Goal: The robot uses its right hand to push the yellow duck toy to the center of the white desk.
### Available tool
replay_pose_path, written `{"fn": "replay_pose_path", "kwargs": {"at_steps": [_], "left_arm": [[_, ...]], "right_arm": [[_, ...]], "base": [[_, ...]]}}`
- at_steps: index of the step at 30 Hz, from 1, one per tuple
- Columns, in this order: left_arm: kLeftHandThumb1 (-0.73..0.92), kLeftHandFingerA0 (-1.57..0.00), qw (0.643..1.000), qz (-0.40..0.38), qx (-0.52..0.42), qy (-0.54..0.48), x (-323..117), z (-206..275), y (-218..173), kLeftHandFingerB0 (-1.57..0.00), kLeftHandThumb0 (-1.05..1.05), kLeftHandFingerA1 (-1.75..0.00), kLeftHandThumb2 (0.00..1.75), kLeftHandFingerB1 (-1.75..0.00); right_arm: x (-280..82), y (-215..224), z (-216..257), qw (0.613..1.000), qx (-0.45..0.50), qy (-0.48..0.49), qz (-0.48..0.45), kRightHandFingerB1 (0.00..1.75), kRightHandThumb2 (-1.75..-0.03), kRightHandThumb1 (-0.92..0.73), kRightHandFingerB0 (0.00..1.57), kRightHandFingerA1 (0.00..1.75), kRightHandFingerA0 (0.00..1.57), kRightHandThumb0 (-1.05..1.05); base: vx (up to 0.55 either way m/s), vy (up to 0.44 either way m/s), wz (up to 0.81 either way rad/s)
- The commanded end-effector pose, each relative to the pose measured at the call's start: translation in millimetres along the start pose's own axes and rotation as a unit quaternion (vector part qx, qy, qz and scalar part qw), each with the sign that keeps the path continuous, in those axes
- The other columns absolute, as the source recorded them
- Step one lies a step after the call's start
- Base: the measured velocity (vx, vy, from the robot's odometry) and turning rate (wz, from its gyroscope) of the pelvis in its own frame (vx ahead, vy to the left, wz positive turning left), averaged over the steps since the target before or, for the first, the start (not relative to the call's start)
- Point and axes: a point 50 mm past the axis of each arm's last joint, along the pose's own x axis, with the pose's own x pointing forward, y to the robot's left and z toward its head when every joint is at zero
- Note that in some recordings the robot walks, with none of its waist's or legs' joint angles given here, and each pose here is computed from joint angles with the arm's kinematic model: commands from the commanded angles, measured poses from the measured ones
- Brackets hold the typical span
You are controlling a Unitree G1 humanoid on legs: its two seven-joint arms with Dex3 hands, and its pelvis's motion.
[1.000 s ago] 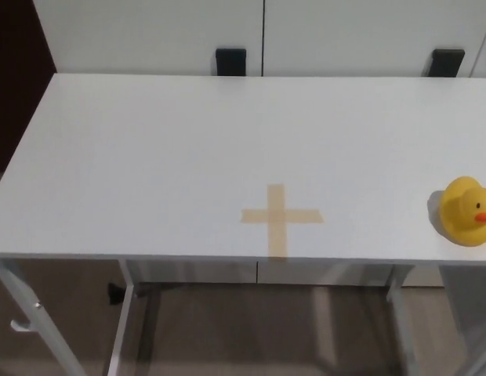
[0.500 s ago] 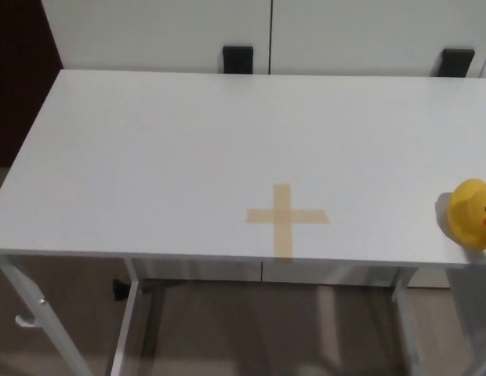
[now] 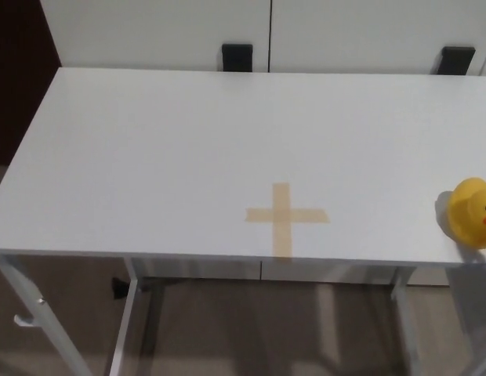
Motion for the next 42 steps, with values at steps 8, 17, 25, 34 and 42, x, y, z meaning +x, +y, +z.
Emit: {"fn": "replay_pose_path", "kwargs": {"at_steps": [8, 17, 25, 34, 42], "left_arm": [[0.59, -0.89, 1.0, -0.002, 0.004, -0.006, -1.2, -4.4, 0.8, -0.92, -0.11, -0.84, 0.92, -0.89], [0.56, -0.89, 1.0, -0.003, 0.01, -0.004, -2.1, -7.8, -4.1, -0.93, -0.12, -0.84, 0.91, -0.88], [0.51, -0.86, 1.0, -0.008, 0.013, -0.01, -2.7, -8.7, -5.1, -0.91, -0.13, -0.88, 1.03, -0.92], [0.52, -0.89, 1.0, -0.011, 0.017, -0.013, -2.4, -6.2, -7.1, -0.92, -0.11, -0.9, 1.06, -0.93], [0.5, -0.9, 0.999, -0.015, 0.026, -0.013, -2.5, -6.0, -9.7, -0.93, -0.11, -0.9, 1.04, -0.93]], "right_arm": [[0.8, 32.1, -14.2, 0.998, -0.033, 0.016, 0.052, 0.28, -0.77, -0.92, 0.08, 0.43, 0.26, -0.76], [5.5, 54.8, -14.9, 0.995, -0.041, 0.027, 0.09, 0.37, -0.74, -0.92, 0.21, 0.46, 0.42, -0.79], [6.9, 63.2, -18.6, 0.991, -0.066, 0.044, 0.104, 0.38, -0.74, -0.92, 0.28, 0.47, 0.47, -0.74], [15.3, 66.1, -15.9, 0.984, -0.124, 0.057, 0.111, 0.38, -0.75, -0.92, 0.31, 0.47, 0.49, -0.78], [18.3, 89.3, -3.4, 0.963, -0.206, 0.028, 0.171, 0.41, -0.74, -0.92, 0.34, 0.5, 0.49, -0.81]], "base": [[0.0, 0.0, 0.0], [0.0, 0.0, 0.0], [0.0, 0.0, 0.0], [0.0, 0.0, 0.0], [0.0, 0.0, 0.0]]}}
